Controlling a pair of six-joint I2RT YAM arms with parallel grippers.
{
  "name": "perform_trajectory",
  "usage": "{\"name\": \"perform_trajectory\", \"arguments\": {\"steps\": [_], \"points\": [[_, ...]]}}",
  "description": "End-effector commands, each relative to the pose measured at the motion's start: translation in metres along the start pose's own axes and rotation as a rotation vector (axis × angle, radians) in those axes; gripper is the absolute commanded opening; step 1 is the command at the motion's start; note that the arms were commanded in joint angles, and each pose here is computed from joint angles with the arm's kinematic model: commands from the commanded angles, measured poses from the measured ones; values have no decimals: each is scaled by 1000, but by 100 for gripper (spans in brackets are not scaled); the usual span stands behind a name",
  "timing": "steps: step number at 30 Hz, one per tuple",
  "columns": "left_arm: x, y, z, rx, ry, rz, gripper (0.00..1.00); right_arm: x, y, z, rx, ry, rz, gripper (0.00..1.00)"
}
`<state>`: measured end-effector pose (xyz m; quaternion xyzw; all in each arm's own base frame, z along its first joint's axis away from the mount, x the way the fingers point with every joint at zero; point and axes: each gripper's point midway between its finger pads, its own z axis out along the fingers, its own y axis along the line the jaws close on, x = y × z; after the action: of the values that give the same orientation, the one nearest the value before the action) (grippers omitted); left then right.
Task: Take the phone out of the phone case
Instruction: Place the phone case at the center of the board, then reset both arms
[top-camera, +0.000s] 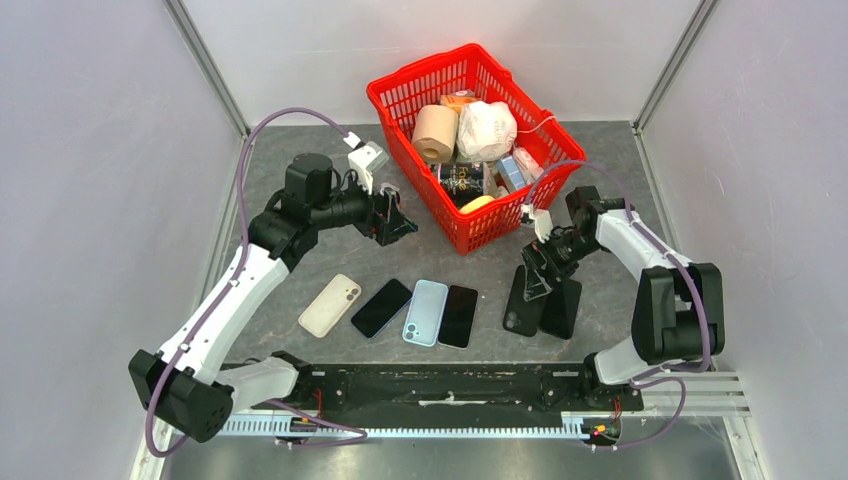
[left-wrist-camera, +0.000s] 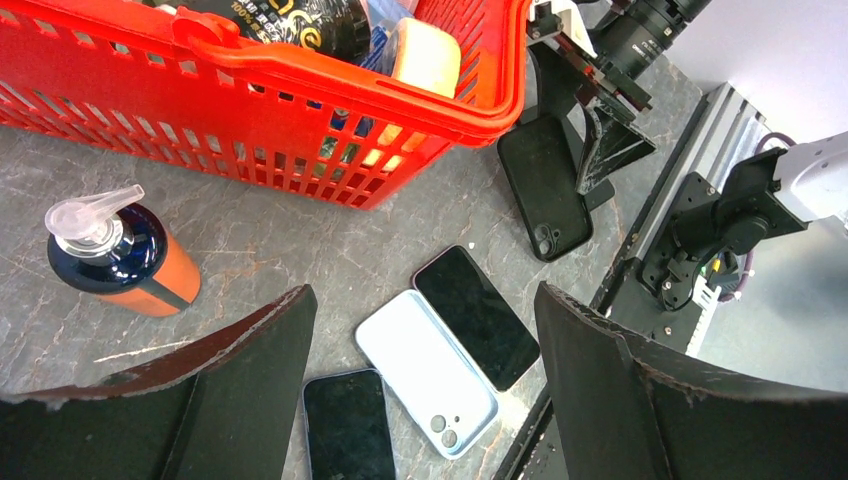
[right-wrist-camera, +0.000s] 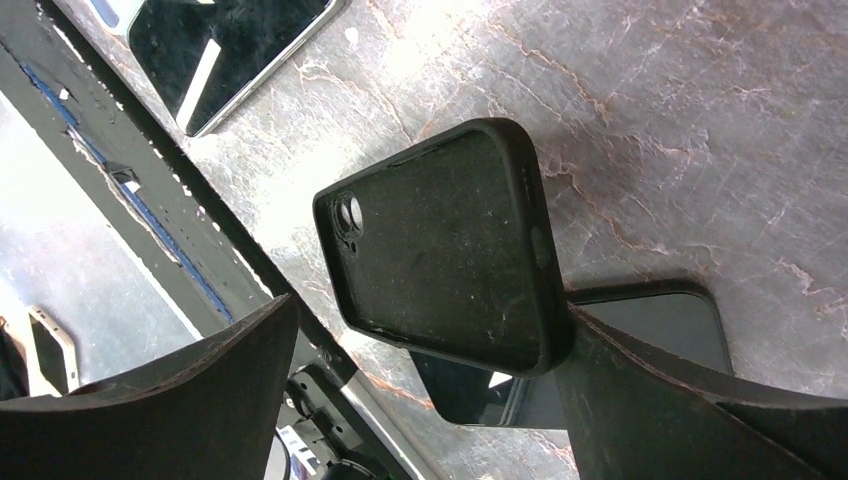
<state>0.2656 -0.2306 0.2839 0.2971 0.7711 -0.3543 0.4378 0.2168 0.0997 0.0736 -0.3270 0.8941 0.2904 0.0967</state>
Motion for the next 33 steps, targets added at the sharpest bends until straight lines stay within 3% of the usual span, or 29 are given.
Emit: {"name": "perform_trajectory", "arguments": {"steps": [1,7,19,26,33], "points": [[-8,-8,-7,23,-37,19,86,-4,-15,5,123,16,1,97],[-7,-8,-8,22,-35,21,86,-1,-32,-6,271,19,-34,97],[-5,-11,-13,21,-40,36,87,-27,-26,-40,369,-95,-70,97],[-4,-3,-23,-46,-40,79,88,-68,-15,-103,551,-316,-78,97],[-1,23,-42,-228,-45,142,91,-96,2,-162,690,-564,-14,97]]}}
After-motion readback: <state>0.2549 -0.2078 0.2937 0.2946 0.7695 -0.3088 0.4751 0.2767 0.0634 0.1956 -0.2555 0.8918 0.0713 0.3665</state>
